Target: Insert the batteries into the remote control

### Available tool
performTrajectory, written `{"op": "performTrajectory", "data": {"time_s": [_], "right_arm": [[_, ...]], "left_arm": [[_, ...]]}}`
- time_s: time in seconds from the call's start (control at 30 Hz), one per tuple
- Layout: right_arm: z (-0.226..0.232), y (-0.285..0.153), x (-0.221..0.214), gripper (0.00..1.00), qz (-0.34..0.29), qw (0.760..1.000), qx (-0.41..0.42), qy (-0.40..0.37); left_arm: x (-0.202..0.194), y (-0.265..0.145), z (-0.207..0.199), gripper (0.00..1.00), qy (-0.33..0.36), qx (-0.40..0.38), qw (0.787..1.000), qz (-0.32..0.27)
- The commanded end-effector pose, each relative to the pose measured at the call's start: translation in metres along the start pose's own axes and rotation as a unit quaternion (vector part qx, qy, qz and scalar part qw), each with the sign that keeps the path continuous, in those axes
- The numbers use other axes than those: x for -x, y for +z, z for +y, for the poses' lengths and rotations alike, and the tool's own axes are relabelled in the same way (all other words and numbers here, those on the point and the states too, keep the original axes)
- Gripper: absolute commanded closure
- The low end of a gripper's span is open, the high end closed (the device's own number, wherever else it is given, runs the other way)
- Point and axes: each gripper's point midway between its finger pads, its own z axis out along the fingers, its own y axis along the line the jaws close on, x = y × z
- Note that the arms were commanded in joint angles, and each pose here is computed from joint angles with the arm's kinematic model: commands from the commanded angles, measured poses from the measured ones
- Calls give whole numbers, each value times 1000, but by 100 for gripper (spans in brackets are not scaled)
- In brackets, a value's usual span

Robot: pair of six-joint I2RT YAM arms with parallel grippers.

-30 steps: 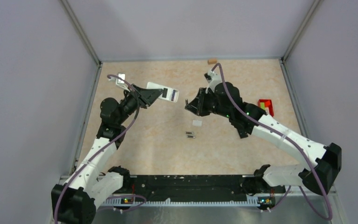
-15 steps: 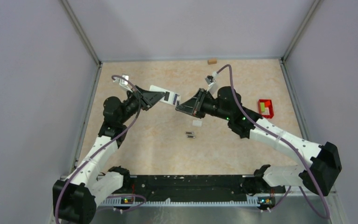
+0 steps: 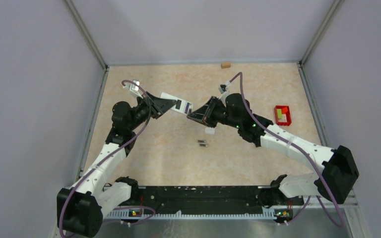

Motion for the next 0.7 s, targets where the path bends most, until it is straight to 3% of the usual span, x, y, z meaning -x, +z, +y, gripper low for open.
{"op": "performTrajectory", "data": {"time_s": [0.0, 0.67], "right_arm": [[4, 5, 11, 90, -18, 1000, -4, 10], [-2, 16, 18, 82, -17, 1000, -9, 11]], "left_arm": [[3, -1, -12, 100, 19, -23, 1000, 0], [-4, -5, -17, 100, 22, -42, 999, 11]]}}
